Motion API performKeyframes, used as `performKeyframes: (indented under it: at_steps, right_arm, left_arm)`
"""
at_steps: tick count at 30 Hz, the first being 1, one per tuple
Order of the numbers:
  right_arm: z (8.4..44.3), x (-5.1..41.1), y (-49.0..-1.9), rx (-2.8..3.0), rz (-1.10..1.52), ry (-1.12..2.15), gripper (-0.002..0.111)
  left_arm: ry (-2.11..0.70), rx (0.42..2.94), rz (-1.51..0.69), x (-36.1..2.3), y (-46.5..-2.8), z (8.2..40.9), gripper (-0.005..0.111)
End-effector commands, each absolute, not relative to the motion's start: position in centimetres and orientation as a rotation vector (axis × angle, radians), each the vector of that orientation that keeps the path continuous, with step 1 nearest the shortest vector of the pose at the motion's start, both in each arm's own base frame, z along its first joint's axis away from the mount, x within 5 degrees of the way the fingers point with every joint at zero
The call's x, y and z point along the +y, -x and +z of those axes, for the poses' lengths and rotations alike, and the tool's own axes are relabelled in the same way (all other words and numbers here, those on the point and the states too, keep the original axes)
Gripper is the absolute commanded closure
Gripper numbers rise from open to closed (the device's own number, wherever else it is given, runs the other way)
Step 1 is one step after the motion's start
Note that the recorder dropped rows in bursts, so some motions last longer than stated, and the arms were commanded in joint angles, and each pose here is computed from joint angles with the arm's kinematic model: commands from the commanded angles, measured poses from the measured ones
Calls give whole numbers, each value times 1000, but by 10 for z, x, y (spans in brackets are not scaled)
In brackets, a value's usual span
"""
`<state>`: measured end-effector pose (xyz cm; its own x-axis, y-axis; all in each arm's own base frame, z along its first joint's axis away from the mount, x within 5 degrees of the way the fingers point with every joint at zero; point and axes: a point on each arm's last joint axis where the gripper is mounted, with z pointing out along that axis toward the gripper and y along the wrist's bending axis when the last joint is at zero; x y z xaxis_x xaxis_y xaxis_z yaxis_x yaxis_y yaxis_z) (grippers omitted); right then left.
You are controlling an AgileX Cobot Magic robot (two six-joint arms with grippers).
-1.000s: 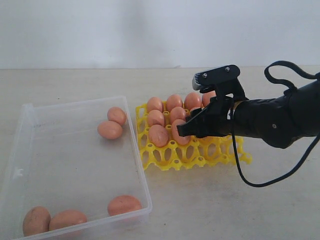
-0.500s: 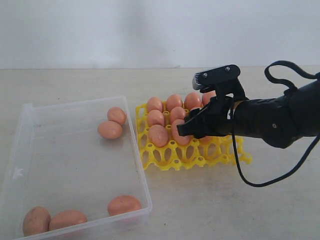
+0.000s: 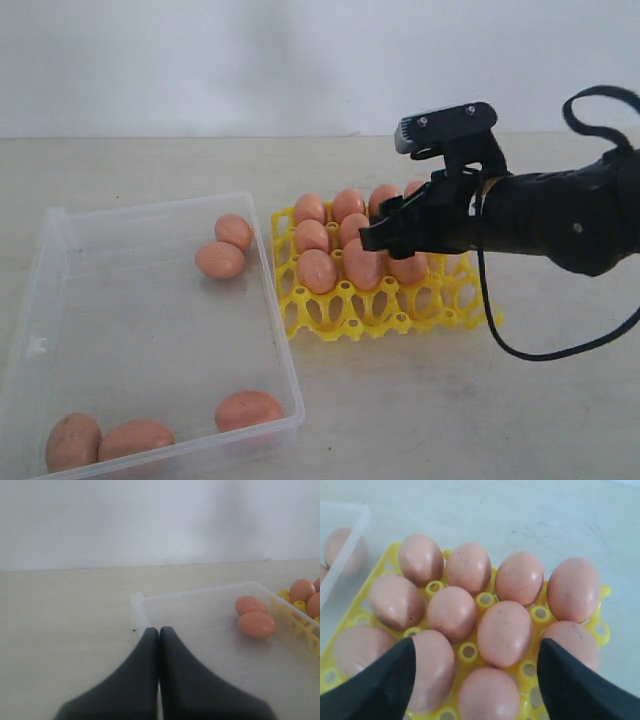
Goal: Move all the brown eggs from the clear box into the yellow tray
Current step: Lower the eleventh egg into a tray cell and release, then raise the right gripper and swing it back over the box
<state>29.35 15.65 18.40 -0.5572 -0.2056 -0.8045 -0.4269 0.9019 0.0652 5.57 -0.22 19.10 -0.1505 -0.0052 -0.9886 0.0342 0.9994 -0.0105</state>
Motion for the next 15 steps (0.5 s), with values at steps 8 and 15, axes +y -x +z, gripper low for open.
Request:
performKeyframes:
  at_steps: [8, 15]
  right_arm:
    - [298, 232, -247, 2225, 294, 972, 42]
    - [285, 298, -230, 2244, 244, 1328, 51]
  left_arm:
    - [-22, 1715, -42, -3, -55, 192, 111]
    - [-22, 1715, -42, -3, -55, 192, 111]
